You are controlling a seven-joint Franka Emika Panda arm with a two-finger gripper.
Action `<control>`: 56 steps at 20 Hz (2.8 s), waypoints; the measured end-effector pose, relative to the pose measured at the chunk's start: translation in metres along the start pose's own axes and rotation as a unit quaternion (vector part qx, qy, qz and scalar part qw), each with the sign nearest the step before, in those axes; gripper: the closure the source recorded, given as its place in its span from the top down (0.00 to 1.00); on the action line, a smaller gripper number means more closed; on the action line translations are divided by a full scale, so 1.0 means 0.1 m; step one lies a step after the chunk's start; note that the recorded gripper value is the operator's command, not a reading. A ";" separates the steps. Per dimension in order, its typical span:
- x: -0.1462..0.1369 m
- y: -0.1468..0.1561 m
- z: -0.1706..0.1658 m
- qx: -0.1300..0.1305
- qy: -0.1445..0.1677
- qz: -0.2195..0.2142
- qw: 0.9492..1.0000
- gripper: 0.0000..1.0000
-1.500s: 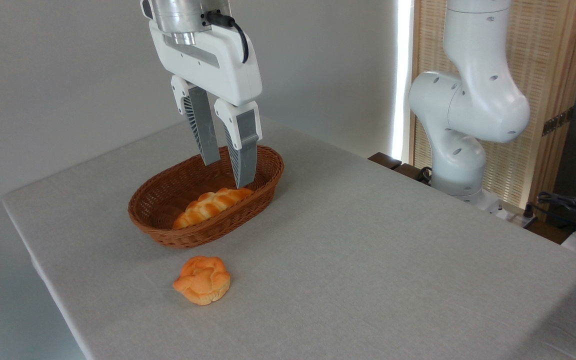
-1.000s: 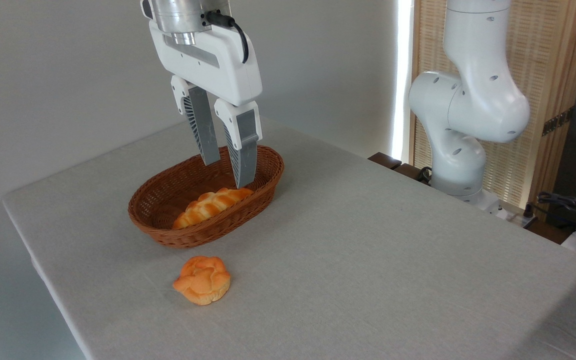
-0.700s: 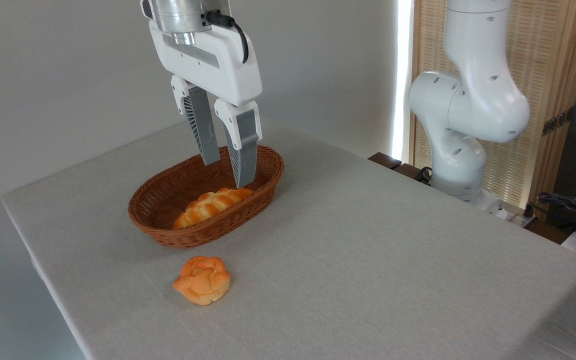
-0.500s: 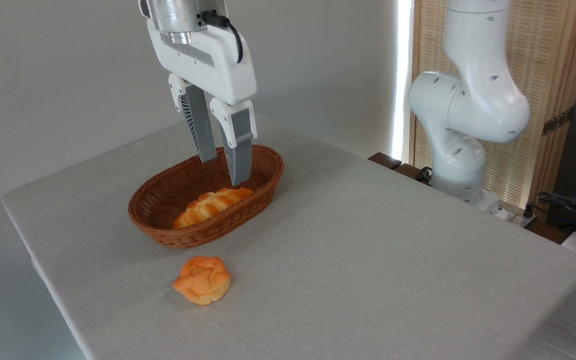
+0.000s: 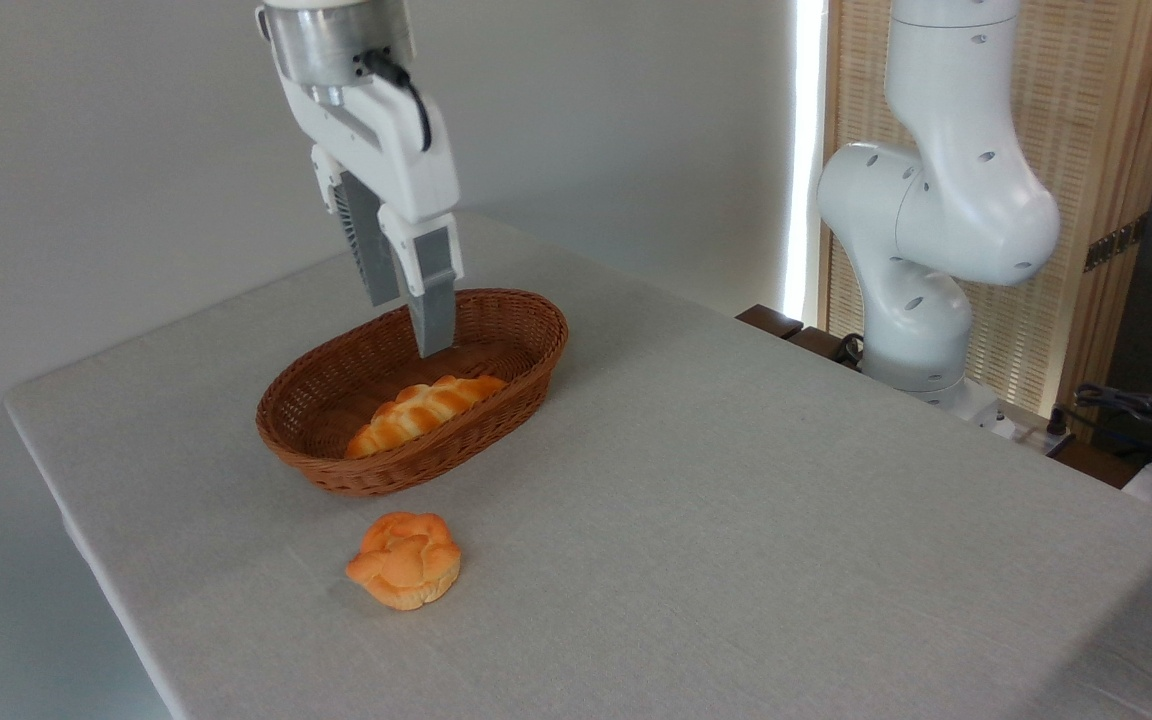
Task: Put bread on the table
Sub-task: 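Lower the open gripper into the basket over the braided bread roll, then close the gripper on the braided bread roll inside the basket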
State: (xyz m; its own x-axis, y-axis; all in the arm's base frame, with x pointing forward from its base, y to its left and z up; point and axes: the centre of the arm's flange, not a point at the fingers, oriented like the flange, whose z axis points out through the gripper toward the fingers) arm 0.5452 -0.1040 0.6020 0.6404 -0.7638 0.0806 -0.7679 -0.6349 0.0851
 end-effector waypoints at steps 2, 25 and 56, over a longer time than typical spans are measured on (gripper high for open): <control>0.12 0.12 0.13 -0.002 -0.001 -0.002 1.000 1.00; 0.71 0.89 1.74 -0.018 -0.012 0.030 0.999 1.00; 0.61 0.93 1.96 -0.011 -0.046 0.044 0.998 0.68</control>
State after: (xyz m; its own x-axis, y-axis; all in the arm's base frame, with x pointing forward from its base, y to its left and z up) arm 0.5104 -0.2327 0.4198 0.5664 -0.8241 -0.0030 -0.8196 -0.5636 0.1027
